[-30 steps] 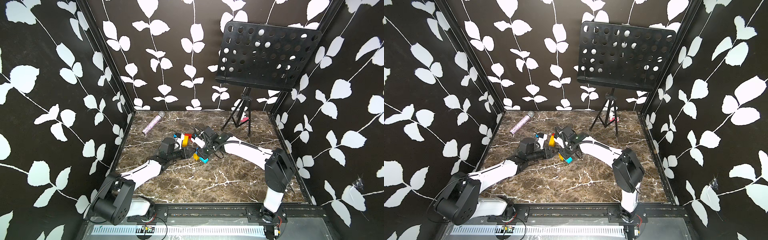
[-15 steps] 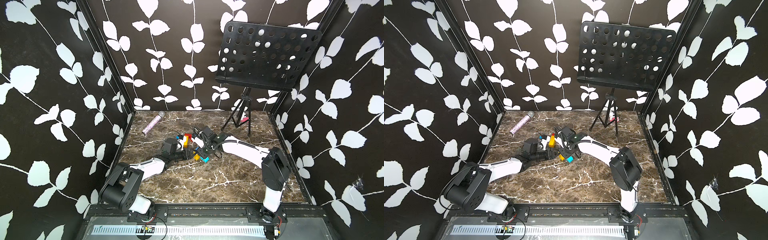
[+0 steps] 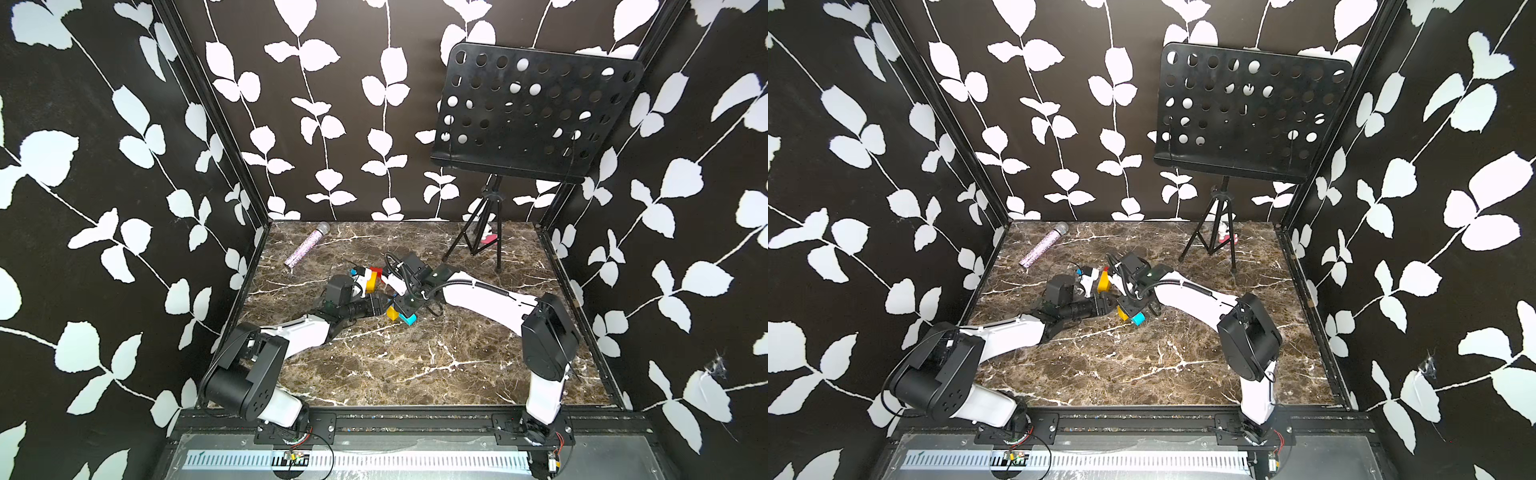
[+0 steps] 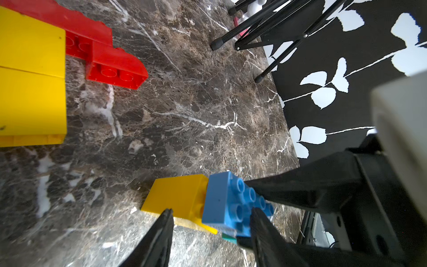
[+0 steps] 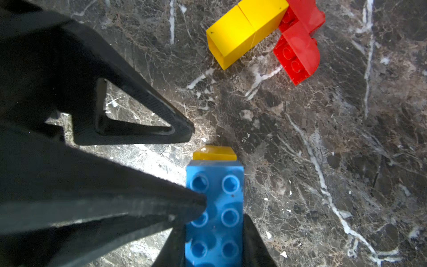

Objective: Assemble the letter r with lego
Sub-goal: Assemble the lego brick with the lego brick.

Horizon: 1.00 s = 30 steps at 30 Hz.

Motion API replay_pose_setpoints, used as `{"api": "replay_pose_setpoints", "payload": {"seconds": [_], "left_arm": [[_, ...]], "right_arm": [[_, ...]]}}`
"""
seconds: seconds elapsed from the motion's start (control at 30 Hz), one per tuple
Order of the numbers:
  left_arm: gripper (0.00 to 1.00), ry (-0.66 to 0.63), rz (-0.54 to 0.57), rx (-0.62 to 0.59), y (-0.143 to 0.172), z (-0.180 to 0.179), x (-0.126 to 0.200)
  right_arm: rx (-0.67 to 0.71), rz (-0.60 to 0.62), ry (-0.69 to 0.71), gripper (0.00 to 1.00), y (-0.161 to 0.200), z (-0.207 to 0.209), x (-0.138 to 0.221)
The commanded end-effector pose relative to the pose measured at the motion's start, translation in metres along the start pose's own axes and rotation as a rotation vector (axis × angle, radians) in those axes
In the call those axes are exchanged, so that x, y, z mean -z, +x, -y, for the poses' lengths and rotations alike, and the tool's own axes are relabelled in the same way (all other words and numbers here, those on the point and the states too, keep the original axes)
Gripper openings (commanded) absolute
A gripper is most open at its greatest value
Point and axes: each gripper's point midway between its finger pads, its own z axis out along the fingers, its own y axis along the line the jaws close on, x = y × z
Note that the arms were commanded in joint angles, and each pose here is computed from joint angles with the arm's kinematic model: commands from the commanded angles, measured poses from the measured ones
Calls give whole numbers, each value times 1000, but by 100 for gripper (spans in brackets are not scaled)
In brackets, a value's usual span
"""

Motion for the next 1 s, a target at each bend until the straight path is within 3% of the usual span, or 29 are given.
{"api": "replay_pose_setpoints", "payload": {"seconds": [0.0,0.47,0.77,0.97], "left_arm": [[56,19,33,-18,-10,6,1],[54,27,13,0,-4,0,-6],[53,38,3,10,-2,-2,-11],[43,19,-19,19,5,-9,-13]], "right_arm": [[5,0,-20,0,-8,-8,-2],[0,-31,70,0,1,5,1],[-2,-68,36,0,9,-1,-8],[-5,-110,50,0,22,3,-13]]}}
